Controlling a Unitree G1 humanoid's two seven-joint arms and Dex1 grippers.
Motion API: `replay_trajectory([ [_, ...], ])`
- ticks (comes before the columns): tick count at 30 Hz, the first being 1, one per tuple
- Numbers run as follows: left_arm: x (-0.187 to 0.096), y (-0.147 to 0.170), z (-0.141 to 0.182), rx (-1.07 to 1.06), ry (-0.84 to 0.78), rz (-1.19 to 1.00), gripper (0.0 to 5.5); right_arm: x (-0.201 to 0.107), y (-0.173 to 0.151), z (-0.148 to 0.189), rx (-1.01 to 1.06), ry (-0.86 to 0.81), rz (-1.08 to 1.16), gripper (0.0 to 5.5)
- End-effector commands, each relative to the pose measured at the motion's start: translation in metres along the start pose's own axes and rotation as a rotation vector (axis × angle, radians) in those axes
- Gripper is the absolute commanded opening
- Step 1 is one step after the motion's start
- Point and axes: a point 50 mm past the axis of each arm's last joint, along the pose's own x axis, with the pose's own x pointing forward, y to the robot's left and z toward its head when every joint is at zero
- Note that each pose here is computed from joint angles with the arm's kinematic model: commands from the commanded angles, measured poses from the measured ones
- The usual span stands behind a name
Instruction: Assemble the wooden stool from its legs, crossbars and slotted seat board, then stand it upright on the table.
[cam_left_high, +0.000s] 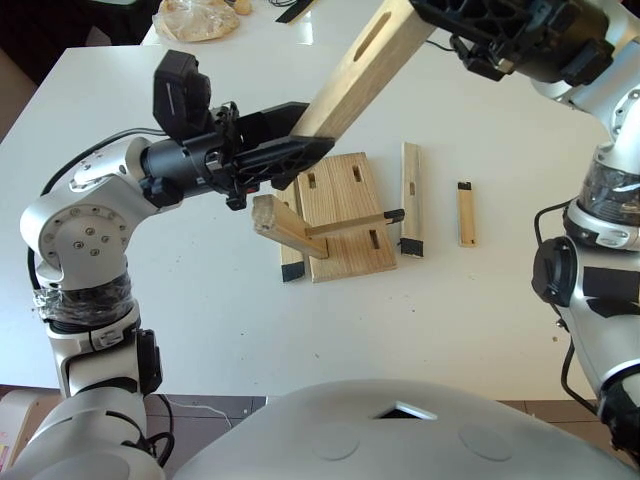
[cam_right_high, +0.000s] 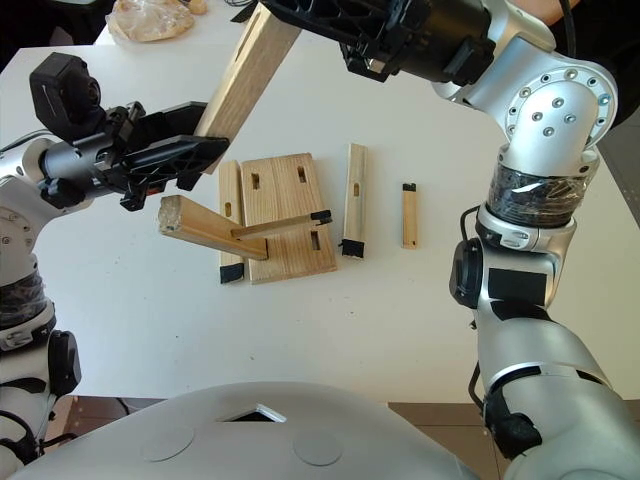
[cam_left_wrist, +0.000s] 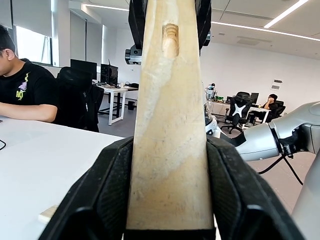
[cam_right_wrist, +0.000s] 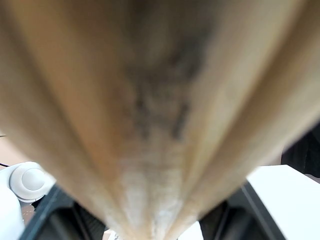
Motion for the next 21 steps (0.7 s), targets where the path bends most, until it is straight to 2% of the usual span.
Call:
replay_trajectory([
  [1, 0.004, -0.001, 0.003, 0.016, 0.015, -0.026, 2.03, 0.000, 0.002, -0.006, -0.023, 0.040, -0.011, 2.03],
  [9, 0.004, 0.012, 0.003, 0.037, 0.023, 0.061, 2.03, -0.014, -0.004, -0.023, -0.068, 0.106, -0.090, 2.03],
  [10, 0.002, 0.015, 0.001, 0.019, 0.032, 0.081, 2.39, -0.015, -0.004, -0.022, -0.076, 0.093, -0.109, 2.03],
  [15, -0.005, 0.028, -0.003, 0.023, 0.035, 0.198, 3.24, -0.022, -0.007, -0.019, -0.149, 0.055, -0.216, 2.01],
  [19, -0.012, 0.030, -0.003, 0.033, 0.064, 0.226, 3.25, -0.028, -0.010, -0.009, -0.238, 0.043, -0.305, 2.01],
  [21, -0.025, 0.038, -0.001, 0.045, 0.063, 0.301, 3.25, -0.038, -0.016, -0.008, -0.317, 0.097, -0.383, 2.01],
])
